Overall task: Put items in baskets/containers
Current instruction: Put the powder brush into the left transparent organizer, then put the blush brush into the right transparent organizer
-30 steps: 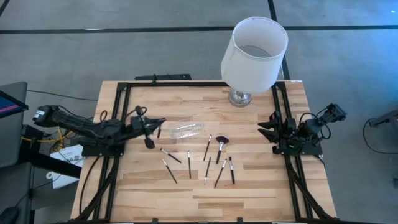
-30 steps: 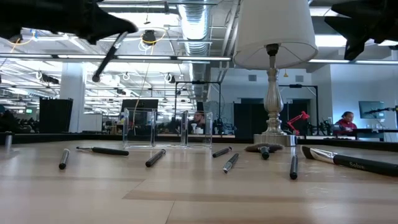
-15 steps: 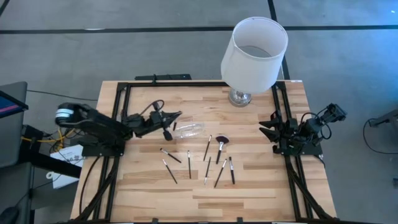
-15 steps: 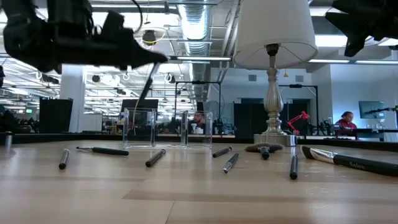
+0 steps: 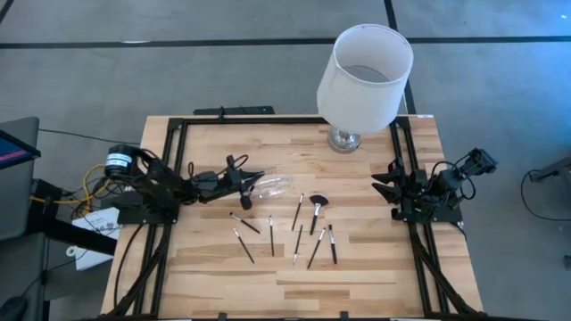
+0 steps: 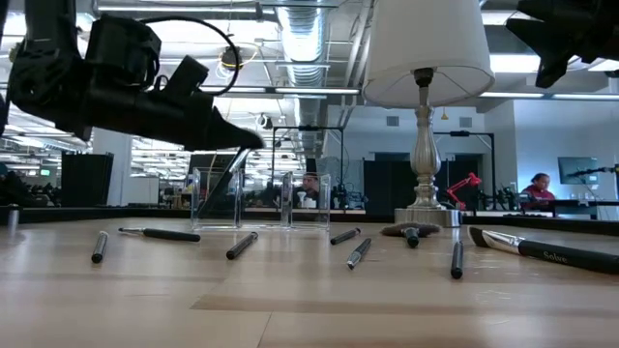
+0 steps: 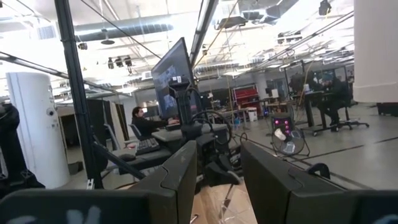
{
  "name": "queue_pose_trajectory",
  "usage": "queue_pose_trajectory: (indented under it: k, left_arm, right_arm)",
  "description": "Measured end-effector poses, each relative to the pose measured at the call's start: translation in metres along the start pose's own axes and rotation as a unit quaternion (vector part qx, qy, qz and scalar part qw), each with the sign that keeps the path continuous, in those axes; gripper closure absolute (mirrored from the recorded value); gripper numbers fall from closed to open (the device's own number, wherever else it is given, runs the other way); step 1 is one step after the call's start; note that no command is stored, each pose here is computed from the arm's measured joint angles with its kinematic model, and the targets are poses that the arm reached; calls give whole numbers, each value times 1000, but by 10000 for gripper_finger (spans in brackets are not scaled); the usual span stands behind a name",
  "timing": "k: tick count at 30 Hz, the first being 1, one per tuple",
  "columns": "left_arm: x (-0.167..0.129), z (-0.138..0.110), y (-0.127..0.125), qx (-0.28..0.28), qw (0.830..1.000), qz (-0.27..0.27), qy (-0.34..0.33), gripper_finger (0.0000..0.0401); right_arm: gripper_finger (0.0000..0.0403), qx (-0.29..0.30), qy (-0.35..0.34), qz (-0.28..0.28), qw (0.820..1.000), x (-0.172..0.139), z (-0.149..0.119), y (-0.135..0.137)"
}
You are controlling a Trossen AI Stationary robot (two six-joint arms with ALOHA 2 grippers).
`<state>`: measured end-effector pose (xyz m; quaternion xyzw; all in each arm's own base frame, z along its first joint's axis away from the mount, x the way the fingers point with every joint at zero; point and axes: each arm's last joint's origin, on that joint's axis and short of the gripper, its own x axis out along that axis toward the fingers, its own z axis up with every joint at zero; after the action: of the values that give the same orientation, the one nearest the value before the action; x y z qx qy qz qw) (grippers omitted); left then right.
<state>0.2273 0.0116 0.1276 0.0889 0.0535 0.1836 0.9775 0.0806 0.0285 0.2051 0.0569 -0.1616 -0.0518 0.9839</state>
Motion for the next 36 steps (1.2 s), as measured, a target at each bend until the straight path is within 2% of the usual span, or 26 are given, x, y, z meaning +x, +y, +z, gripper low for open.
queue_pose_trajectory:
  k: [5,13,18,22,25,31,36]
  left_arm:
    - [-1,4,1,-3,1000,2,-7,369]
    - [-1,1,1,-24,1000,0,5,317]
    - [-2,5,2,-28,1000,1,-3,292]
    - [-6,19,7,-36,998,33,-33,277]
    - [-11,33,12,-49,996,49,-59,262]
    - [-24,56,20,-60,993,30,-95,232]
    - [-32,66,24,-64,992,25,-107,225]
  right_arm:
    - [288,9,0,0,1000,0,0,0]
    - [288,10,0,0,1000,0,0,0]
    - [288,50,27,7,998,1,-6,2]
    - [288,51,38,3,998,3,-9,3]
    - [287,75,58,-9,995,7,-14,3]
    - [272,117,58,-61,990,20,-20,-1]
    - [248,144,68,-78,984,35,-29,-7]
